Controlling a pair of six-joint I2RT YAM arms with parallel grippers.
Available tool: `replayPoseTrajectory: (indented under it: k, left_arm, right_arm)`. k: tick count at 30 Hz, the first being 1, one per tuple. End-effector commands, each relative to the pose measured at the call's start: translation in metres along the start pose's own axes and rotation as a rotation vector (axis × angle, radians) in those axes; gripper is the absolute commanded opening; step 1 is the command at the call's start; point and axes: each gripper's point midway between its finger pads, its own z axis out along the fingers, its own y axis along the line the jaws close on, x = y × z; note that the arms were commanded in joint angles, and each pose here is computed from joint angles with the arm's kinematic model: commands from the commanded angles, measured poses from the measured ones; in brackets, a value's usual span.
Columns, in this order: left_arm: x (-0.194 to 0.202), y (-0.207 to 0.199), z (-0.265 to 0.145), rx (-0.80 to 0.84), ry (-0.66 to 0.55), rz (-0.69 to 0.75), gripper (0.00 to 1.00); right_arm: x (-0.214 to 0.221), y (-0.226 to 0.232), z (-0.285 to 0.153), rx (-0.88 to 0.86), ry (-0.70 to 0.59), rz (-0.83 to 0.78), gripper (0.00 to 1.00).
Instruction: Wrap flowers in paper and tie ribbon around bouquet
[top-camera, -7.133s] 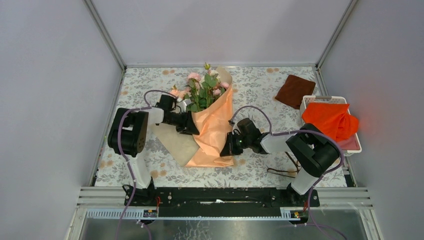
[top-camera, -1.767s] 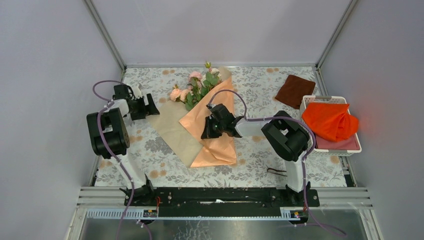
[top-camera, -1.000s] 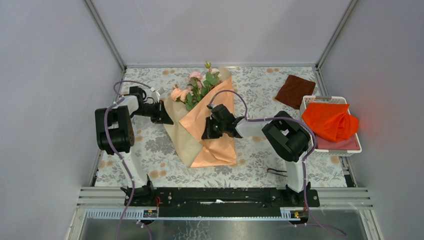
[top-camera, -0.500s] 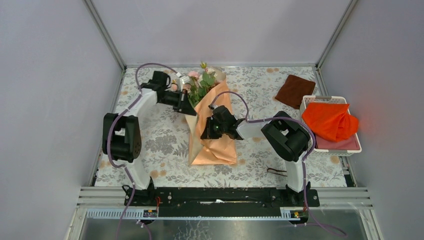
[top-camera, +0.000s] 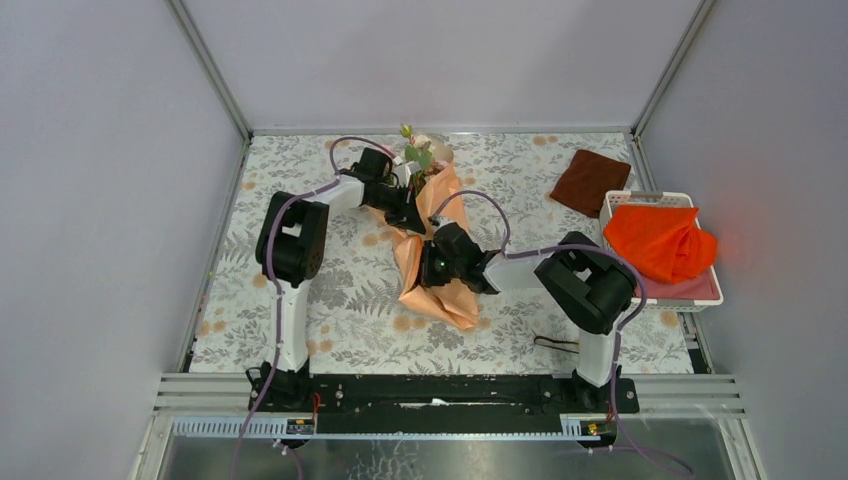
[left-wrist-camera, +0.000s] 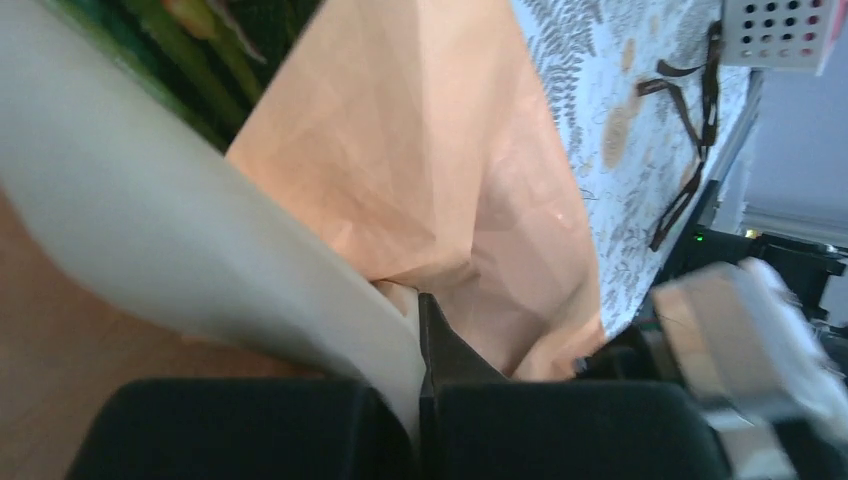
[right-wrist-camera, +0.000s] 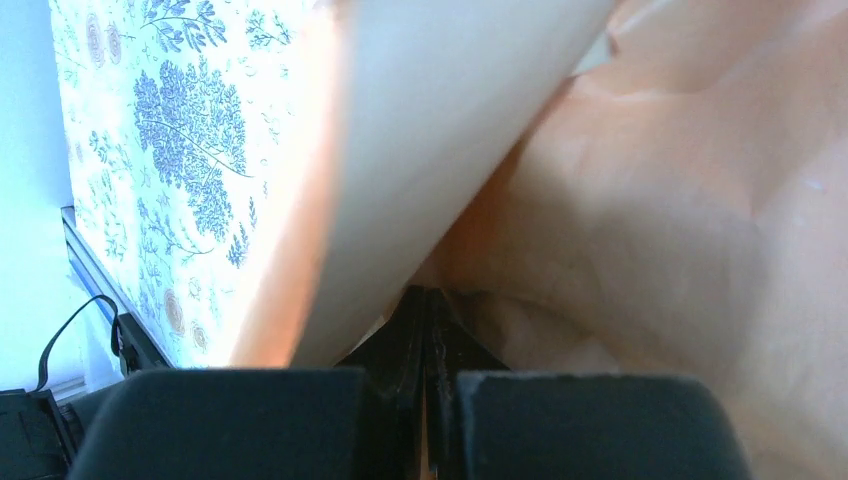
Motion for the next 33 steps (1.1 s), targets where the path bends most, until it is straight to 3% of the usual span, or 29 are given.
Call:
replayPoseTrajectory:
  k: [1,5,9,11,14,16,18,20,22,27,28,33]
  left_arm:
    - [-0.010,0.015,0.018,-0.075,-0.022,0.054,0.00]
    - [0.004,0.033,0.022,-0.127,0.007,0.059,0.00]
    - [0.012,0.041,0.022,-0.149,0.023,0.072,0.00]
    - [0.012,0.039,0.021,-0.146,0.024,0.074,0.00]
    - [0.010,0.035,0.018,-0.144,0.018,0.083,0.00]
    - [0.007,0.032,0.014,-0.154,0.007,0.097,0.00]
    - [0.005,0.031,0.012,-0.161,0.001,0.106,0.00]
    - [0.003,0.028,0.010,-0.162,-0.005,0.113,0.00]
    - [0.000,0.024,0.007,-0.162,-0.013,0.119,0.00]
    - [-0.008,-0.012,-0.003,-0.118,-0.039,0.153,0.00]
    - [-0.012,-0.026,-0.006,-0.099,-0.050,0.171,0.00]
    - [-0.025,-0.090,-0.016,-0.020,-0.093,0.210,0.00]
  right_arm:
    - [-0.014,0.021,-0.027,-0.007,-0.053,0.003,0.00]
    - [-0.005,0.017,-0.063,0.035,-0.038,0.009,0.01]
    - [-0.009,-0.013,-0.109,0.173,-0.088,-0.028,0.12]
    - [-0.017,-0.041,-0.130,0.269,-0.121,-0.034,0.27]
    - [-0.019,-0.075,-0.140,0.291,-0.068,-0.016,0.57]
    - [-0.023,-0.090,-0.137,0.277,-0.049,-0.011,0.69]
    - [-0.021,-0.098,-0.127,0.254,-0.007,-0.020,0.72]
    - [-0.017,-0.101,-0.113,0.233,0.055,-0.033,0.70]
    - [-0.010,-0.097,-0.097,0.168,0.107,-0.035,0.58]
    - [-0.001,-0.084,-0.077,0.037,0.124,0.025,0.05]
    - [-0.002,-0.081,-0.074,0.021,0.119,0.032,0.00]
    - [-0.001,-0.069,-0.057,0.052,0.129,-0.008,0.00]
